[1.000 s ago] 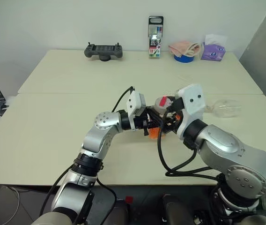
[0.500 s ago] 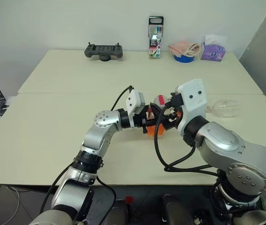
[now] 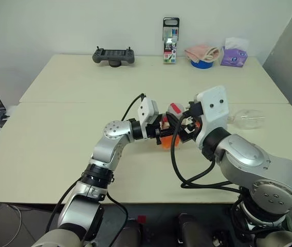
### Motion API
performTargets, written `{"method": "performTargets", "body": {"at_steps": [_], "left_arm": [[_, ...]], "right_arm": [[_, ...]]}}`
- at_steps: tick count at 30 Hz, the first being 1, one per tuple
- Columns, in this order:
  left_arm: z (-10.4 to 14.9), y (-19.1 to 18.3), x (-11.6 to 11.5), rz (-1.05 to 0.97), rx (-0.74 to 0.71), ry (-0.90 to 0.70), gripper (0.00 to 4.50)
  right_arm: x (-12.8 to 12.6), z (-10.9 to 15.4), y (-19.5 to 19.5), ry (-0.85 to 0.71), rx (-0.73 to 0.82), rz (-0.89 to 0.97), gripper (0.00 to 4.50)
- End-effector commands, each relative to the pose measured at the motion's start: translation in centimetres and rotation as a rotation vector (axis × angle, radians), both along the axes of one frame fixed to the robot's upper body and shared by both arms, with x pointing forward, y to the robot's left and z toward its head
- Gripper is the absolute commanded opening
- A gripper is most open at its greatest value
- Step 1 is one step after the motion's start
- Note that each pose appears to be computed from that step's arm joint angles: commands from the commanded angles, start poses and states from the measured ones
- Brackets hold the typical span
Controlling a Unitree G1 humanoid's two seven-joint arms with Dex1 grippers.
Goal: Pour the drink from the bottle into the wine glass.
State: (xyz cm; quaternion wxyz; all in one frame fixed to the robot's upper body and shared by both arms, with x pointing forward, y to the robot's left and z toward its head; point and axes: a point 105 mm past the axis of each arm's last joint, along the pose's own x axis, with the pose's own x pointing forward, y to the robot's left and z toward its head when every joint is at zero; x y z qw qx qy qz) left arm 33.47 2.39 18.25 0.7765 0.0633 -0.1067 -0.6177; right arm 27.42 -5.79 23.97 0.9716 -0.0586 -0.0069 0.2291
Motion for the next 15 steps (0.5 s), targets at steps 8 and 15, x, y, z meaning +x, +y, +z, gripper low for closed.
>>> {"method": "performTargets", "body": {"at_steps": [8,15], "left_arm": [[1.4,0.2,-0.2,-0.002,-0.027,-0.056,1.69],[2.1,-0.5,-1.1,-0.081,-0.023,-0.053,1.69]], "right_arm": [[-1.8,2.2,0.1,-0.133,0.038,0.027,1.83],[-6.9,0.2,0.2,0.089,-0.019,0.842,1.83]]}}
